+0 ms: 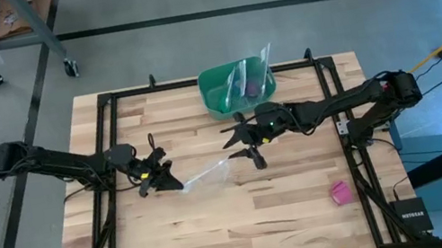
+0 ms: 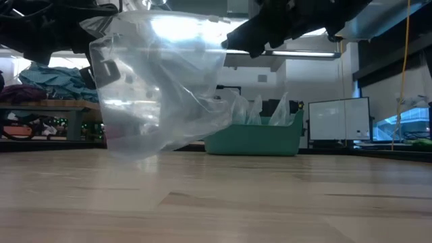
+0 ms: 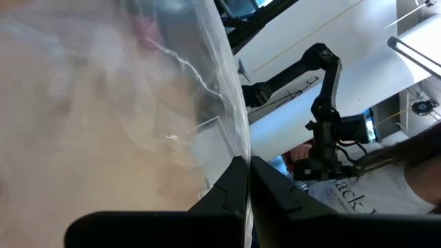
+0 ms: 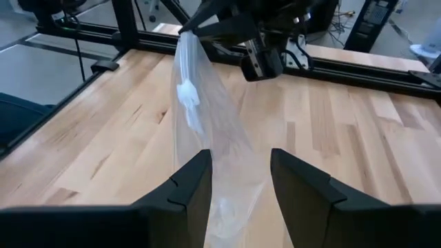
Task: Roll bandage
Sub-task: Open the transparent zip bag
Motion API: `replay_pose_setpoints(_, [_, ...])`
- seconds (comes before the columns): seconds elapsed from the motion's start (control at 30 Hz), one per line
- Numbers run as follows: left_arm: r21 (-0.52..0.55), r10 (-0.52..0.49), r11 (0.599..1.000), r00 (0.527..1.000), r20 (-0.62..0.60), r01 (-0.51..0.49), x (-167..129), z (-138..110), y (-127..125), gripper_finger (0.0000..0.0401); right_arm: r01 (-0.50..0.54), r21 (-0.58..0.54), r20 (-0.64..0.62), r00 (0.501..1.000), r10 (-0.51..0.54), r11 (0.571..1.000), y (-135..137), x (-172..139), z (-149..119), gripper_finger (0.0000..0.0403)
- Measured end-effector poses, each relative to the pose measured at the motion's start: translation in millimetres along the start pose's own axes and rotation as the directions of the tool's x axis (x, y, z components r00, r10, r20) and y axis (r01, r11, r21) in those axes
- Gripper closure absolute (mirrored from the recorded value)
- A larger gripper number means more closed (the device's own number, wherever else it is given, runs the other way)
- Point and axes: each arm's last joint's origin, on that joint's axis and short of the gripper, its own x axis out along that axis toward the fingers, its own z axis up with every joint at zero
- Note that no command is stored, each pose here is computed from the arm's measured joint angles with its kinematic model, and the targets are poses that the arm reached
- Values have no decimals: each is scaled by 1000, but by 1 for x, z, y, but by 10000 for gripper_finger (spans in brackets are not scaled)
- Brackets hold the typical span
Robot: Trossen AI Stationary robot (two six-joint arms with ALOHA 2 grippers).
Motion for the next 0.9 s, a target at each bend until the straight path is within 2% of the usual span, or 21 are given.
replay_pose_setpoints(0.2, [0,6,1000,1000,8,-6,0,0,0,401,0,11,-13,1000,0,1000,0,3,-3,249])
replay_pose_setpoints(0.33, [0,6,1000,1000,8,-6,0,0,0,401,2,63,-6,1000,-2,998,0,3,-2,249])
replay_pose_setpoints(0.5, [30,6,1000,1000,8,-6,0,0,0,401,3,56,4,1000,-3,998,-1,3,-2,249])
replay_pose_setpoints(0.9, [27,6,1000,1000,8,-7,0,0,0,401,-25,55,11,1000,24,998,0,3,-1,249])
